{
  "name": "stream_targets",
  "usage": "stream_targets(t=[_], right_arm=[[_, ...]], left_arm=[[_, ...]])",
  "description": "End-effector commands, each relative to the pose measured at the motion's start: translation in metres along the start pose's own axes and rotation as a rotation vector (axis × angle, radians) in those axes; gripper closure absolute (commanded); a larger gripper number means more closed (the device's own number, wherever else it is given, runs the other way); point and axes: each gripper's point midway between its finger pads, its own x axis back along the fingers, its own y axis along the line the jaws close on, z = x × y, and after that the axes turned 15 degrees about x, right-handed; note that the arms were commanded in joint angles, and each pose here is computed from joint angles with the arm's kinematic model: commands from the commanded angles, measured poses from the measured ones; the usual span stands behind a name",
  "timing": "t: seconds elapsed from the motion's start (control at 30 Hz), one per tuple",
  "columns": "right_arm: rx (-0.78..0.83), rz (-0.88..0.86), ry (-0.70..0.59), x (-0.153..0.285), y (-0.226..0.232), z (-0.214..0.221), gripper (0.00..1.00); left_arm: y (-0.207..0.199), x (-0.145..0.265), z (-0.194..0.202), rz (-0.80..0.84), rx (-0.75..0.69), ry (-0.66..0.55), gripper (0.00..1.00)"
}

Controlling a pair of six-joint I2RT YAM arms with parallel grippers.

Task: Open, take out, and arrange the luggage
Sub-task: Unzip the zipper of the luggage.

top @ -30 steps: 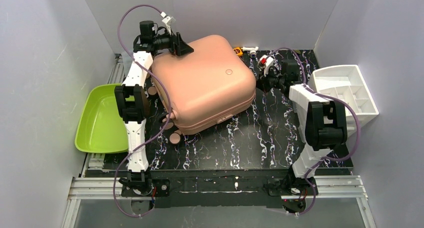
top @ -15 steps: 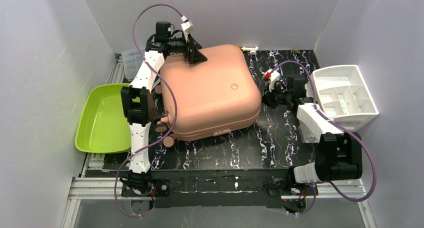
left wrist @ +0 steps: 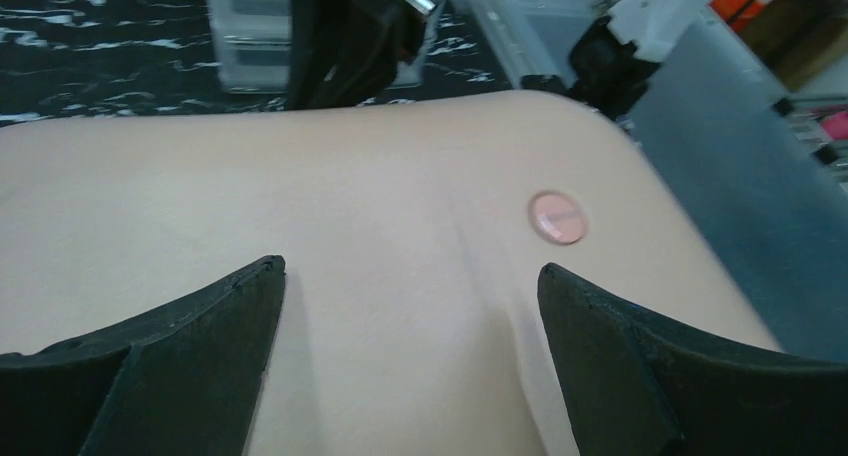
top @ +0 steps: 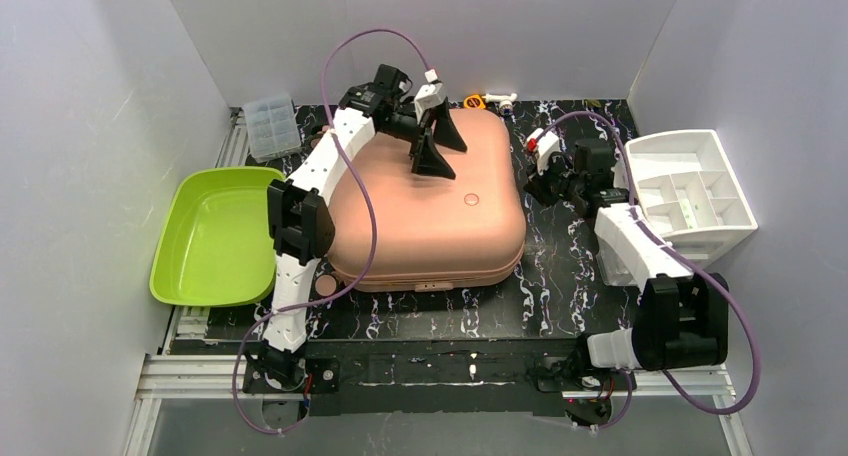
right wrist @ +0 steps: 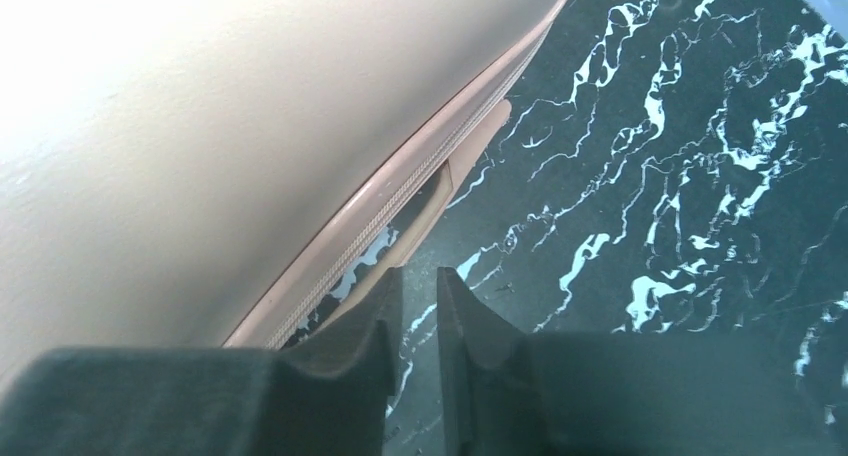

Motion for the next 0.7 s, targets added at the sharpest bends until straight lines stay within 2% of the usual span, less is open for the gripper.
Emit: stream_targets(t=[0.0,0.13,0.33,0.57,0.67], right_arm=[[0.153,-0.011,0.011,0.034,-0.005,-0.020,0.65],[0.237,-0.070,0.062,0.069,0.007,-0.017,0.58],[0.311,-0.199,0.081,0.102,0.045,-0.009,0.46],[0.281,-0.214,-0.010,0.085,0.073,0.009,0.34],[0.285,-0.170,-0.055,0.072,0.070,0.013,0.30]], left_arm=[[-0.012,-0.010,0.101,0.003,0.634,0.186,0.02],[-0.003,-0.001,0.086,-0.034,0.645,0.140,0.02],[-0.002,0.011,0.056,-0.090,0.580,0.089,0.02],[-0.005,0.023,0.019,-0.134,0.523,0.018,0.02],[0.000,0.031,0.002,-0.156,0.498,-0.025,0.02]])
